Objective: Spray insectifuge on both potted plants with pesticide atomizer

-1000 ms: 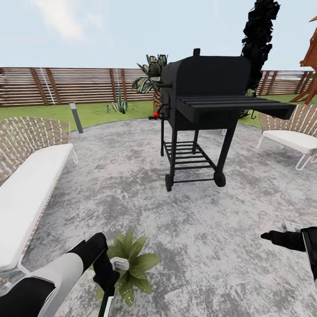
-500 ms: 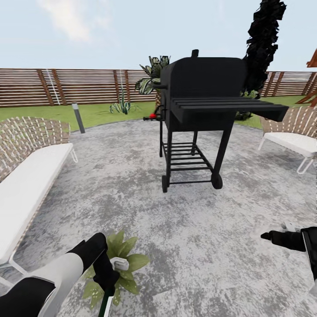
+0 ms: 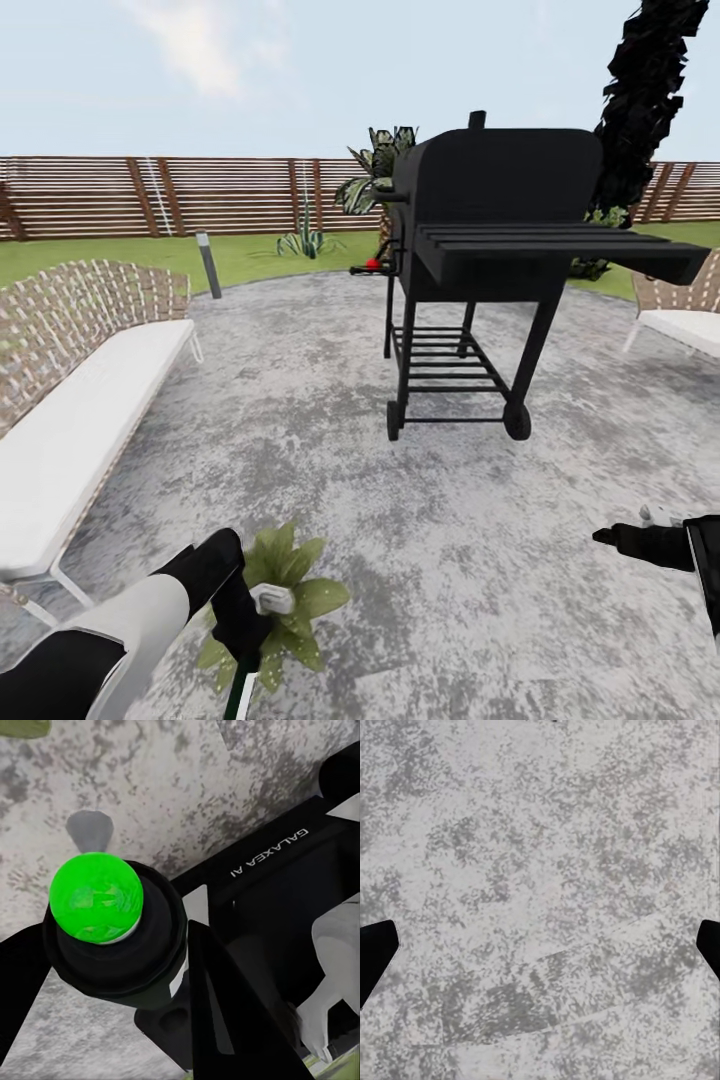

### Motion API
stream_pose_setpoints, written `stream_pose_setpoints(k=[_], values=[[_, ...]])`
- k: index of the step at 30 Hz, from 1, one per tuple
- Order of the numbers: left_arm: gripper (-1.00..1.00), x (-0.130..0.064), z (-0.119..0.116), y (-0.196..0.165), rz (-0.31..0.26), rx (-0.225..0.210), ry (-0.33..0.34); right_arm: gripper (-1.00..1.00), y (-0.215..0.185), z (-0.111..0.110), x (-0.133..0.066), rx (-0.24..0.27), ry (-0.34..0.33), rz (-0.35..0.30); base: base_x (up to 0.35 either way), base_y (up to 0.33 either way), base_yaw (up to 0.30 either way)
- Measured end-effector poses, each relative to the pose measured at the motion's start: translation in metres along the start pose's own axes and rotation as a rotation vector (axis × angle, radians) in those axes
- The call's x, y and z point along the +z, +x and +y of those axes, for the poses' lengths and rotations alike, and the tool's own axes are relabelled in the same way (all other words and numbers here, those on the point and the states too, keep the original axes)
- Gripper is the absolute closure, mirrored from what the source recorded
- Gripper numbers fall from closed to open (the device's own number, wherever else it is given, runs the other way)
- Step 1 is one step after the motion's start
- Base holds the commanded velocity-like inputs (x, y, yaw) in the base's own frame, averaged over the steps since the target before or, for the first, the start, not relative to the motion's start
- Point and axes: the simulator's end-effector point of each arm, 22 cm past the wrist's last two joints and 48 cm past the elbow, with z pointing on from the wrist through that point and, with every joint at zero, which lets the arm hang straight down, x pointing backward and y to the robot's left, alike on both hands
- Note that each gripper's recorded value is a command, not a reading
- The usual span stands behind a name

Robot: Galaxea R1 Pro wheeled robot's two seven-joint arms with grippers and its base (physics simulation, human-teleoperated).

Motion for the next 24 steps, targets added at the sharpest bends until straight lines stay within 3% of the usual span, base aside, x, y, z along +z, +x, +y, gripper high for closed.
stream_pose_setpoints(k=[5, 24], values=[[1.0, -0.0002, -0.0002, 0.0, 0.0, 0.001, -0.001, -1.0, 0.0002, 0.0001, -0.0003, 0.001, -0.001, 0.0, 0.21, -0.197, 0.19], [1.0, 0.0, -0.0015, -0.0002, -0.001, -0.001, 0.003, -1.0, -0.0004, 0.0001, -0.0006, 0.002, -0.001, -0.002, 0.213, -0.218, 0.013]])
